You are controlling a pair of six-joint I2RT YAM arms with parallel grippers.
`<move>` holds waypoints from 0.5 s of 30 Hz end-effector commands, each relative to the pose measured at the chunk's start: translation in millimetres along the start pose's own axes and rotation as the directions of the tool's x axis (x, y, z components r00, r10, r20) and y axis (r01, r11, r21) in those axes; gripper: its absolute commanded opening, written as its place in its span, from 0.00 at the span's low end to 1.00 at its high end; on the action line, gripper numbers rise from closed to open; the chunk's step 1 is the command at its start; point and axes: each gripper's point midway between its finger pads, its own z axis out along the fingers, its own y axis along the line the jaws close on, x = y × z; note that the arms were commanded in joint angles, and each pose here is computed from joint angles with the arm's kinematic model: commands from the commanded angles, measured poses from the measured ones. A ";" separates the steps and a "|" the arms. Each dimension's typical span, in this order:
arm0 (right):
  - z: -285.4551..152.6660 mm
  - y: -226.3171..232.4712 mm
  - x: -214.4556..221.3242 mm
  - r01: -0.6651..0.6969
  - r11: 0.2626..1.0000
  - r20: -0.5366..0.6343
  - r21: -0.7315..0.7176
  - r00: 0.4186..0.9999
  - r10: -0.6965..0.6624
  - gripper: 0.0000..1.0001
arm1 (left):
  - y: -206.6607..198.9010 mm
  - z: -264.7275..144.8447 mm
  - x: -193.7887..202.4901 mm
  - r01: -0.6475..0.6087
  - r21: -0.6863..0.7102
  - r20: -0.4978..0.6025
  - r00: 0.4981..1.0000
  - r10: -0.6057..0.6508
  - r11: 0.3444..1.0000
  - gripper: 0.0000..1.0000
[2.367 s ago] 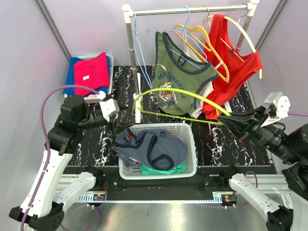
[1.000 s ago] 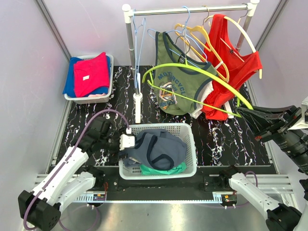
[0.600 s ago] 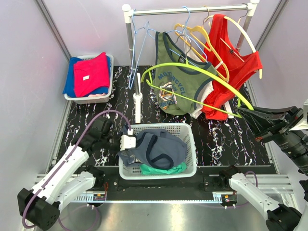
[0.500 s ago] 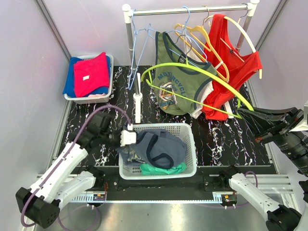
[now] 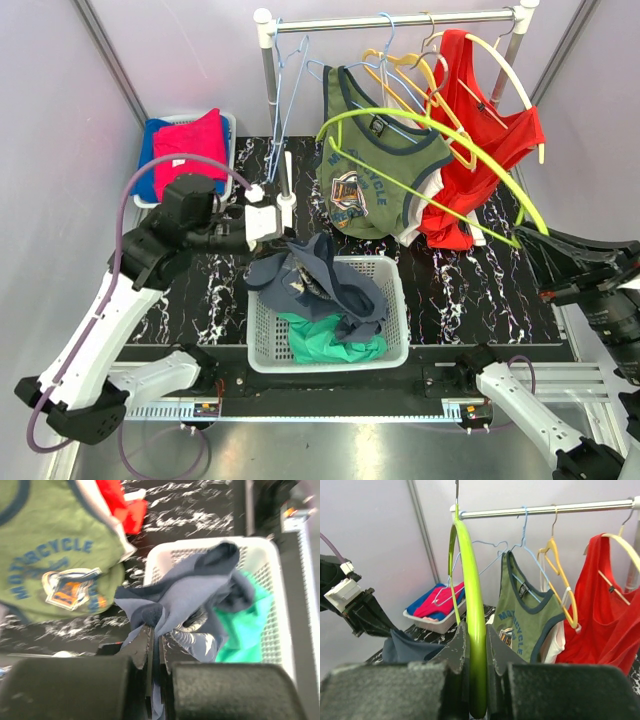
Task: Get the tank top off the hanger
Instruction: Place the tank top in the bin.
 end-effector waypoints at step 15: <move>9.7 -25.4 -32.1 -0.025 0.989 0.130 0.148 0.991 0.006 0.00 | -72.4 41.3 65.0 0.216 0.201 -0.108 0.974 -0.198 0.955 0.40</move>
